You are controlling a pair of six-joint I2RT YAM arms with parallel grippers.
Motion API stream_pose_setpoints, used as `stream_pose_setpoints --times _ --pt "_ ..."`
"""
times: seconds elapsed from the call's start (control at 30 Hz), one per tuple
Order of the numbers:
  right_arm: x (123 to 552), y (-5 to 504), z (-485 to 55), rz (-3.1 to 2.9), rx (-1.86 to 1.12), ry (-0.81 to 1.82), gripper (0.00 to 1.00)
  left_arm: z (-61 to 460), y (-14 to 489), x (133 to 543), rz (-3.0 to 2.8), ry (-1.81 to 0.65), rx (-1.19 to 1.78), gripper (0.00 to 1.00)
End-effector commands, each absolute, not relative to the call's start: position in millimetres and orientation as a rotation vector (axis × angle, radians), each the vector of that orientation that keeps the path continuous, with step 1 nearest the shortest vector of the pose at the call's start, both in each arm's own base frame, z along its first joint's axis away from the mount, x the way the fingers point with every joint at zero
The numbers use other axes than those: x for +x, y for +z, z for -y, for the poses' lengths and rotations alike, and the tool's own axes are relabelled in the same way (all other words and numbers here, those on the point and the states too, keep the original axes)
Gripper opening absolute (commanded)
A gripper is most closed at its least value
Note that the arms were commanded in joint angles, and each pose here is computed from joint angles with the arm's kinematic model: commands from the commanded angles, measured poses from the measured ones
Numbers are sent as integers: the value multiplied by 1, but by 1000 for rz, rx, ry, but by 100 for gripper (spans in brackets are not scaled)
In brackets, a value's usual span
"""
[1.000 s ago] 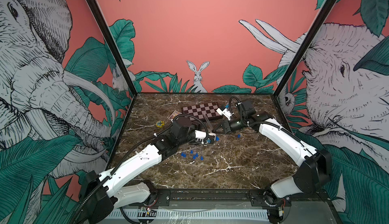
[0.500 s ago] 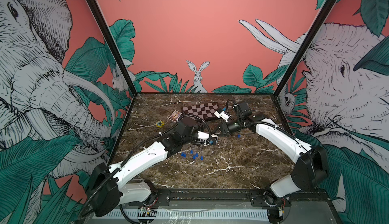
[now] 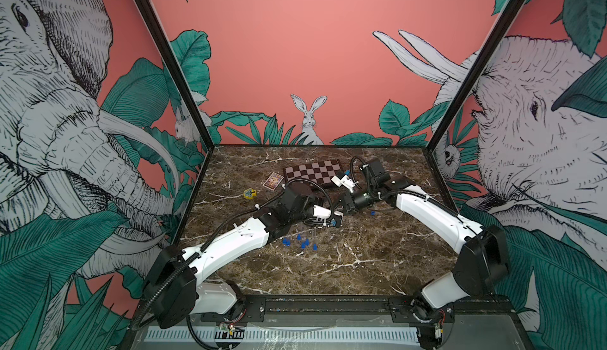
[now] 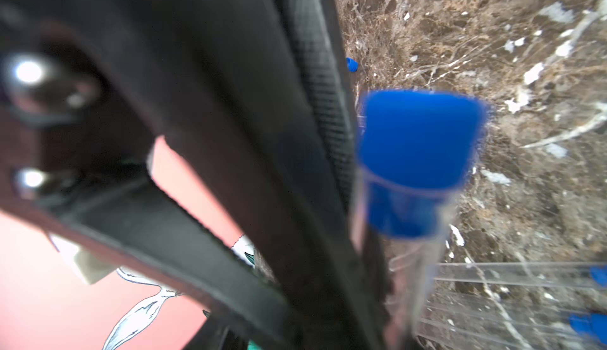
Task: Remove stoppers from test tubes
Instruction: Adjust the test tube.
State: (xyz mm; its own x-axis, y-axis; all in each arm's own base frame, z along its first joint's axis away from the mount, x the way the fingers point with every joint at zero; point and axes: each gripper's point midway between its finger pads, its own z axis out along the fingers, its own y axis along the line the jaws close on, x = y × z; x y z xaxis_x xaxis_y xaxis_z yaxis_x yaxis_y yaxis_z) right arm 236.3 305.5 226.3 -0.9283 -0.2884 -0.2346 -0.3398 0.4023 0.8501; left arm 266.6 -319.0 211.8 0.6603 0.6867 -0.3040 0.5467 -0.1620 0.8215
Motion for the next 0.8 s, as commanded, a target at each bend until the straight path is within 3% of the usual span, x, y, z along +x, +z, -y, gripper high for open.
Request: stream_pose_setpoints --times 0.0,0.63,0.77 --pt "232 230 -309 -2562 -615 1624 19 329 233 270 -919 176 1793 44" --pt "245 237 -308 -2522 -561 1608 19 326 227 269 -970 155 1779 3" --pt "259 242 -302 -2491 -499 1581 21 326 230 268 -985 135 1756 0"
